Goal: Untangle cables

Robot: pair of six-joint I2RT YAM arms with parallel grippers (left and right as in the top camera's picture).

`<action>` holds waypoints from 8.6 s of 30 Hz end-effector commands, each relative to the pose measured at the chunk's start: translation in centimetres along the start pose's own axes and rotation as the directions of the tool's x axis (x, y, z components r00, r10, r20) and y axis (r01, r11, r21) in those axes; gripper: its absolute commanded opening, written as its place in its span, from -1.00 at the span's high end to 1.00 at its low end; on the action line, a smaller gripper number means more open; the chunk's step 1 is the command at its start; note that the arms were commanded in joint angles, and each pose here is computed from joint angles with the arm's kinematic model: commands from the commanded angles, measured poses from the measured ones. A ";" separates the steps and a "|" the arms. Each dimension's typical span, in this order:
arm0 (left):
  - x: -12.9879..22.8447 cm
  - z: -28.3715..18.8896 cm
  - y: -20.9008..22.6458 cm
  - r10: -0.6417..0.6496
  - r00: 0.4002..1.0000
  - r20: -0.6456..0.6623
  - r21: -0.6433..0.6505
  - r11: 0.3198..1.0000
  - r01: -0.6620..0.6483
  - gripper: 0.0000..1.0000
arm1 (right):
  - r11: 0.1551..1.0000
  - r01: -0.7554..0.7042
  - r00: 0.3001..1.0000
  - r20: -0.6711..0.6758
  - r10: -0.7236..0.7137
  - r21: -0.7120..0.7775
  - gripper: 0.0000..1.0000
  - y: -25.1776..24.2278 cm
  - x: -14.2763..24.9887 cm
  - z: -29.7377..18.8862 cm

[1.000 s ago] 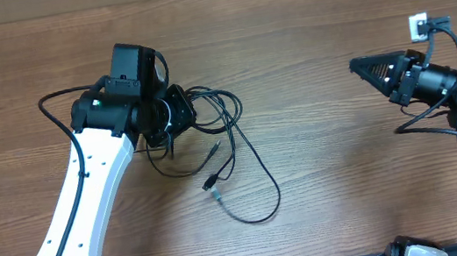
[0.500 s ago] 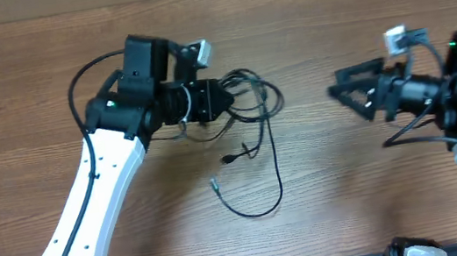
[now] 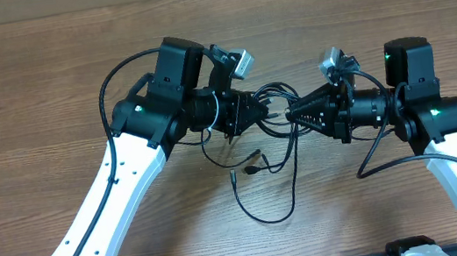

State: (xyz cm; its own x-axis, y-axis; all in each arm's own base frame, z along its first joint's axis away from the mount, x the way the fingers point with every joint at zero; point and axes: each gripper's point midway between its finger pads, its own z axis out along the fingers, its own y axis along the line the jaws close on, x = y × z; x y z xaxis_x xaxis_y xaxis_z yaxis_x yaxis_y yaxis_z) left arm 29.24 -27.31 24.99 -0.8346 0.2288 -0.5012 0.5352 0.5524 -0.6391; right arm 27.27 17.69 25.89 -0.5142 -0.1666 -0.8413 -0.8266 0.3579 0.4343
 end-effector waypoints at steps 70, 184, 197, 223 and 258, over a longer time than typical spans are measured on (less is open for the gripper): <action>4.9 -4.9 11.1 -0.707 0.594 0.384 -0.459 0.412 0.787 0.92 | 0.986 0.013 0.999 -0.051 -0.005 0.167 0.92 -2.2 0.5 -0.6; 2.3 1.2 -7.5 0.023 0.994 -0.104 0.274 0.962 0.006 0.92 | 0.967 0.234 0.971 -0.074 -0.227 0.103 -0.18 -1.5 0.8 -0.8; 2.3 1.2 -7.3 0.018 0.994 -0.106 0.265 0.964 0.011 0.92 | 0.964 0.233 0.971 -0.088 -0.223 0.125 0.30 -1.9 1.0 -0.9; 1.4 0.9 -4.5 -0.420 0.899 -0.126 0.117 0.893 0.434 0.92 | 0.980 0.168 0.985 -0.063 -0.162 0.108 -0.45 -1.6 0.9 -1.1; 2.7 1.0 -2.7 -0.314 0.942 -0.116 0.027 0.947 0.319 0.90 | 0.977 0.158 0.987 -0.034 -0.155 0.142 0.92 -2.4 0.0 -1.6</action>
State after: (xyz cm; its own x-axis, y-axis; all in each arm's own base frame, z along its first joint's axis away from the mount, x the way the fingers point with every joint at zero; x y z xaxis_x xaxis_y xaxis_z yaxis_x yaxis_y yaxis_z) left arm 24.77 -30.25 26.34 -0.9974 0.0723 0.0033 0.0331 0.4957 -0.8679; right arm 28.12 15.96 24.23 -0.3575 -0.2971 -0.8854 -0.8831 0.4160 0.2169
